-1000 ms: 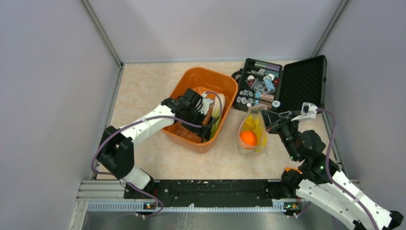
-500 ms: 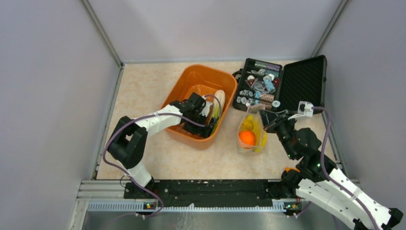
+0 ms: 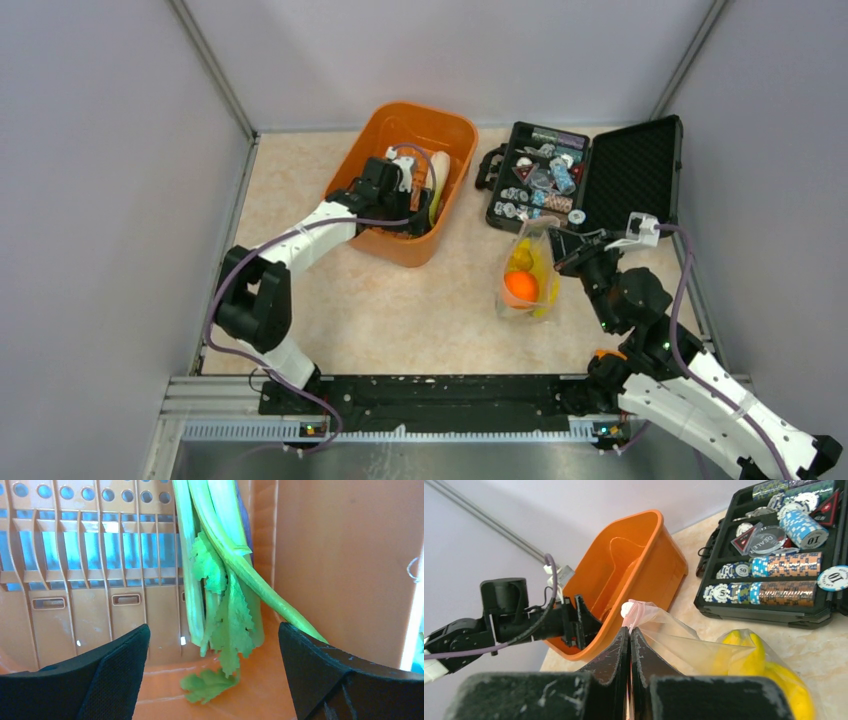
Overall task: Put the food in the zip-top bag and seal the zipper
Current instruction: Move the bin to the center of the board.
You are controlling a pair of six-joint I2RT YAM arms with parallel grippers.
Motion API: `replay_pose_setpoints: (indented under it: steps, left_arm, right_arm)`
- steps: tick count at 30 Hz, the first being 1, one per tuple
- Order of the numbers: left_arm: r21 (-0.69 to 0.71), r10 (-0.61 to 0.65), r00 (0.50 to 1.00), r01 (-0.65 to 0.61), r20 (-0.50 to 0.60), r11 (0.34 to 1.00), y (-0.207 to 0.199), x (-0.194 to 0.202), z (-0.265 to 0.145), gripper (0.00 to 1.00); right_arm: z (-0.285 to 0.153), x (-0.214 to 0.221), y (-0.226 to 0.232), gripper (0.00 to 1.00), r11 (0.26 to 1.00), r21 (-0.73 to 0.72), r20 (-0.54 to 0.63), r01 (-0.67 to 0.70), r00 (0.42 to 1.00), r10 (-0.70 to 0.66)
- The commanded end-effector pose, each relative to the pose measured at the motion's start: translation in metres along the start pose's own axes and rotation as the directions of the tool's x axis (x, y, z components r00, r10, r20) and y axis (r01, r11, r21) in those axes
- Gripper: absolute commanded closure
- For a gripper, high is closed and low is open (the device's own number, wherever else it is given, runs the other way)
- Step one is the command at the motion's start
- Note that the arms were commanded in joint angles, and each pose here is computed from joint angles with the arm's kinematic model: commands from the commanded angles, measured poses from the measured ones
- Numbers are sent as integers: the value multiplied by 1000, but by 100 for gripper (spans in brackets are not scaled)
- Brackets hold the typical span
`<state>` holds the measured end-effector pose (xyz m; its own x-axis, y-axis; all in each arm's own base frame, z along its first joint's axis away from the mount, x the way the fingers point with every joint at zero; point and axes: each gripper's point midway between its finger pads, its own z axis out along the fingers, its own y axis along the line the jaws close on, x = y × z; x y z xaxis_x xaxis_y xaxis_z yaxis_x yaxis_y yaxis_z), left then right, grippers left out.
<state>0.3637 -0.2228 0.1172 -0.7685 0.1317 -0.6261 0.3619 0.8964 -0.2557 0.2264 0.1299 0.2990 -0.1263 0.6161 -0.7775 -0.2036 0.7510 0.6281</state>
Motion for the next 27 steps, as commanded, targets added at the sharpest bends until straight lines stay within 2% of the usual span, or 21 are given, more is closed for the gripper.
replay_pose_setpoints:
  steps: [1,8,13,16,19,21,24,27]
  left_arm:
    - [48,-7,998,4,60,999,-10,-2,-10,3]
    - [335,70,993,-35,-93,942,-64,60,-20,13]
    - [481,212,972,-138,-104,866,-124,115,-63,11]
    - [554,228,963,-115,-140,825,-141,142,-91,11]
    - [517,219,971,-142,-92,844,-134,133,-116,7]
    - [434,190,982,-171,1,884,-123,113,-126,2]
    - [288,152,973,-198,175,937,-103,71,-138,1]
    - [253,120,952,-194,281,948,-92,34,-145,1]
  right_arm:
    - [2,-15,-4,100,999,36,53,29,998,-30]
    - [6,-13,0,100,998,33,38,54,998,-55]
    - [3,-13,-1,100,999,28,35,41,998,-42]
    - [2,-11,-4,100,998,37,32,43,999,-44]
    - [2,-12,-12,100,995,77,40,61,997,-65]
    - [3,-14,-17,100,992,100,48,81,995,-87]
    - [4,-21,-25,100,982,137,90,134,985,-147]
    - [5,-32,-33,100,963,183,140,196,965,-223]
